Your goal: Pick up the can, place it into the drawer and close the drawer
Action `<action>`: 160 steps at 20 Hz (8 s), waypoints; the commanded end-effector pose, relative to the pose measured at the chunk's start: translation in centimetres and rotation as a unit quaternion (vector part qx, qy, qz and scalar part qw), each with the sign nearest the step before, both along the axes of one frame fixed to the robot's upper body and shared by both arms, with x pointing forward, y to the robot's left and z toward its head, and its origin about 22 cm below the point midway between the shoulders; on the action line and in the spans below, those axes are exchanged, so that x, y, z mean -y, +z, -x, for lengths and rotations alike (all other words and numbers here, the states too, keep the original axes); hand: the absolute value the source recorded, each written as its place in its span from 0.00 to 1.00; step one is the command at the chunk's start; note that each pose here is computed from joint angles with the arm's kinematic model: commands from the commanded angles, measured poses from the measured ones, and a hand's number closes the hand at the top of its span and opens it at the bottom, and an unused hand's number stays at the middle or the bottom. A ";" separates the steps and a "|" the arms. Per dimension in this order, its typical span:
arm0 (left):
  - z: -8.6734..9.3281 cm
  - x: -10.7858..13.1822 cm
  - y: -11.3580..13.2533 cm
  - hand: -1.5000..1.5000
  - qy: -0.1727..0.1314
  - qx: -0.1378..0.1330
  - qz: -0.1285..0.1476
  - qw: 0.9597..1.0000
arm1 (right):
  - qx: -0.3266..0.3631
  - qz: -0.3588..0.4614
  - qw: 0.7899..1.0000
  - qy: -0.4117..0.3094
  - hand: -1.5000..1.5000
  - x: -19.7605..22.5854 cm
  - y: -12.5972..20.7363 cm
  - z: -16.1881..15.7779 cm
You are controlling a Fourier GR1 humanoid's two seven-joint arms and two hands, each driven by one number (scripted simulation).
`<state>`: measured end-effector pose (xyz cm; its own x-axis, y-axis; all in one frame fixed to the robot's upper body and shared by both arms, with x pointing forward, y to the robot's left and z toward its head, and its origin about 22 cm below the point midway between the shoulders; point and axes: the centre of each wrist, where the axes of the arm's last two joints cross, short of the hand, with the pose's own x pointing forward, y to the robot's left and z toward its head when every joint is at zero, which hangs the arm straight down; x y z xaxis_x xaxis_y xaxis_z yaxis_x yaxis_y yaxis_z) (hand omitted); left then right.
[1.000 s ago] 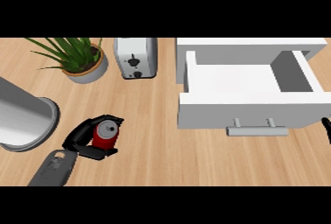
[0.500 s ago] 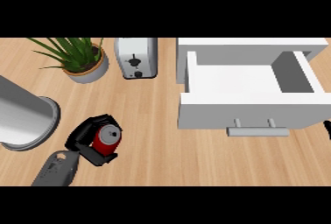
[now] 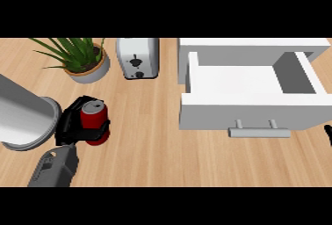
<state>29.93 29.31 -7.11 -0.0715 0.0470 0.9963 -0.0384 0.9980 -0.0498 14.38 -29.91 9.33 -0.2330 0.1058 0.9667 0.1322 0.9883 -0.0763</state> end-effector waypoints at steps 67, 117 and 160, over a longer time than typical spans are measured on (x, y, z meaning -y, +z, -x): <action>-12.7 31.3 28.9 1.00 -0.046 0.066 -0.150 0.985 | 0.021 0.010 1.000 0.020 0.00 -0.2 2.0 -3.4; -12.9 30.6 25.8 0.00 0.038 0.089 -0.109 0.989 | 0.114 0.331 0.937 0.012 0.00 -2.2 5.7 -3.8; -10.3 19.4 28.4 0.00 0.047 0.047 -0.113 0.991 | 0.043 0.568 0.812 -0.122 0.00 -6.9 -9.8 -23.2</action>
<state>40.65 9.18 21.58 -0.1723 -0.1827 0.9680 -0.1288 0.9784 0.1618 37.14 -24.27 2.22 -0.1446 0.9777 0.1525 0.3988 0.1987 -0.8952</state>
